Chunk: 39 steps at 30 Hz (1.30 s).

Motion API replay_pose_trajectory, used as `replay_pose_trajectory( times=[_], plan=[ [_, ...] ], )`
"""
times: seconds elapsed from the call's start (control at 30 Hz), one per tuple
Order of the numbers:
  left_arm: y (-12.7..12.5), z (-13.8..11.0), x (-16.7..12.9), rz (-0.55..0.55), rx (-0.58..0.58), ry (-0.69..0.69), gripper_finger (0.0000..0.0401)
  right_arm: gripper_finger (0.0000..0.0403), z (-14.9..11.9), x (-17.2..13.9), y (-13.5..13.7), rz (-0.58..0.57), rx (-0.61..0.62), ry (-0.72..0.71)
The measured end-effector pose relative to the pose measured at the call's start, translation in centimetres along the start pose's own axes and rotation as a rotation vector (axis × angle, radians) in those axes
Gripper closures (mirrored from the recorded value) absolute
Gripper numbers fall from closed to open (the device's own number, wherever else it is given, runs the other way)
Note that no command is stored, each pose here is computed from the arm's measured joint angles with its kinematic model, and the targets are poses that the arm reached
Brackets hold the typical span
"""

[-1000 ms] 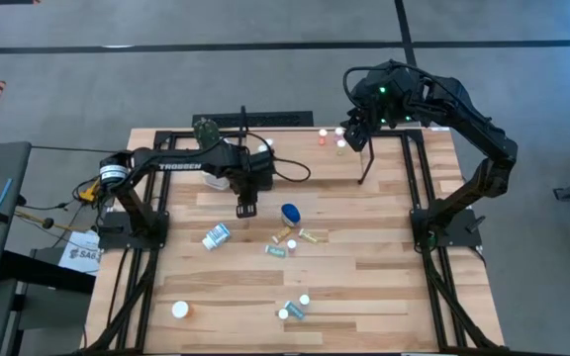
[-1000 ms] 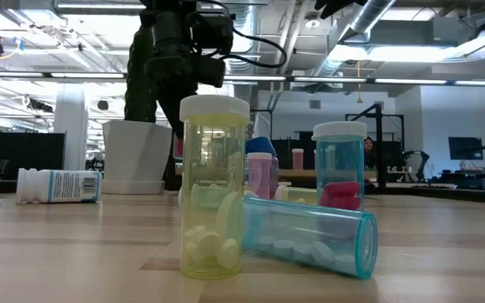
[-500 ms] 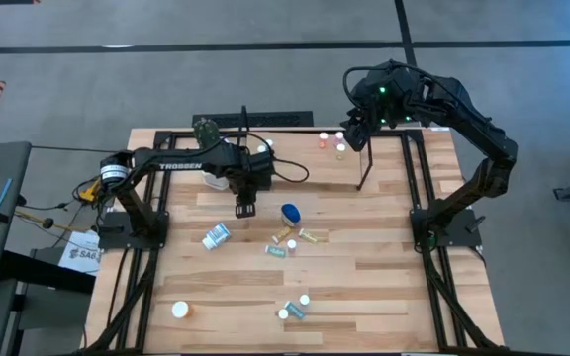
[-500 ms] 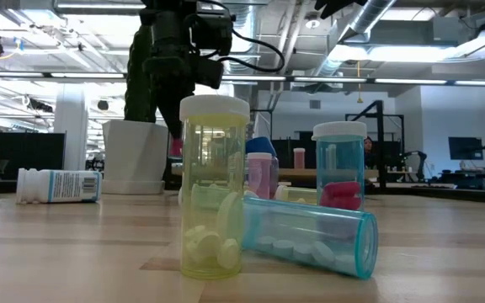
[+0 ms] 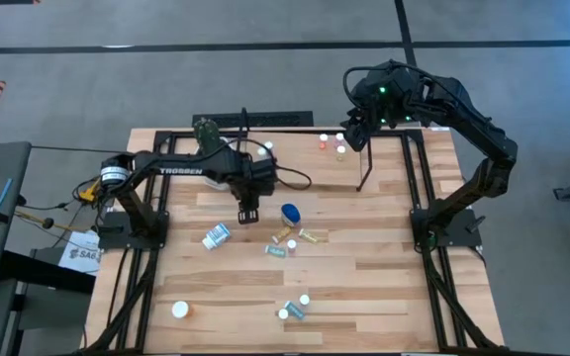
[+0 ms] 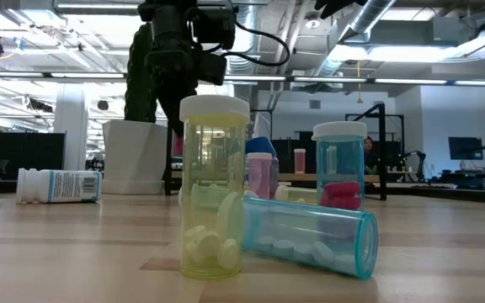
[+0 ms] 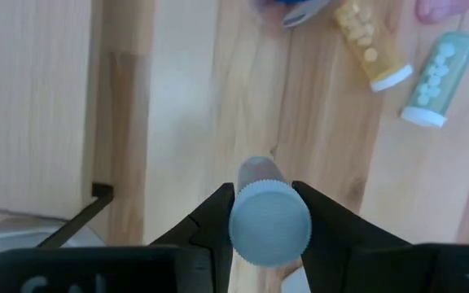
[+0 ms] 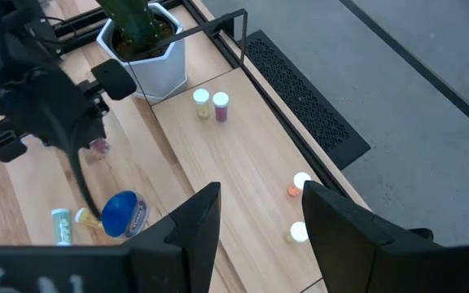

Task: Pick and place medicine bottles onto shelf by color
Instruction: Put the small blue pill bottle on the shelf

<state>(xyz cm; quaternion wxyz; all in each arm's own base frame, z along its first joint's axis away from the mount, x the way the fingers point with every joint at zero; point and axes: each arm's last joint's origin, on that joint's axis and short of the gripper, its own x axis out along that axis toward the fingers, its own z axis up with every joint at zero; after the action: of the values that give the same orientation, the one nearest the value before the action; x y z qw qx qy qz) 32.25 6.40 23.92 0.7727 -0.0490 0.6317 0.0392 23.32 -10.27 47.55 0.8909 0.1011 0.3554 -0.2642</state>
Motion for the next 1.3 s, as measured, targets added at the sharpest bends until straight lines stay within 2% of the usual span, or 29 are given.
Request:
replay_pose_trajectory(
  times=[0.2,0.47,0.7,0.87,1.03,1.3],
  plan=[
    [-0.7,0.7,-0.8,0.019,0.021,-0.044,0.0307,0.0207,0.0,0.0,0.0,0.000,0.000,0.000],
    [-0.4,1.8,-1.7,0.074,0.126,-0.069,0.0307,0.0207,0.0,0.0,0.0,0.000,0.000,0.000],
    [1.3,4.6,0.0,0.143,0.218,0.090,0.0289,0.0207,0.0,0.0,0.0,0.000,0.000,0.000],
    [2.6,6.5,0.3,0.169,0.281,0.098,0.0286,0.0207,0.0,0.0,0.0,0.000,0.000,0.000],
    [4.3,6.8,0.2,0.145,0.312,0.053,0.0289,0.0207,0.0,0.0,0.0,0.000,0.000,0.000],
    [7.2,6.5,0.7,0.142,0.296,0.050,0.0289,0.0207,0.0,0.0,0.0,0.000,0.000,0.000]
  ],
)
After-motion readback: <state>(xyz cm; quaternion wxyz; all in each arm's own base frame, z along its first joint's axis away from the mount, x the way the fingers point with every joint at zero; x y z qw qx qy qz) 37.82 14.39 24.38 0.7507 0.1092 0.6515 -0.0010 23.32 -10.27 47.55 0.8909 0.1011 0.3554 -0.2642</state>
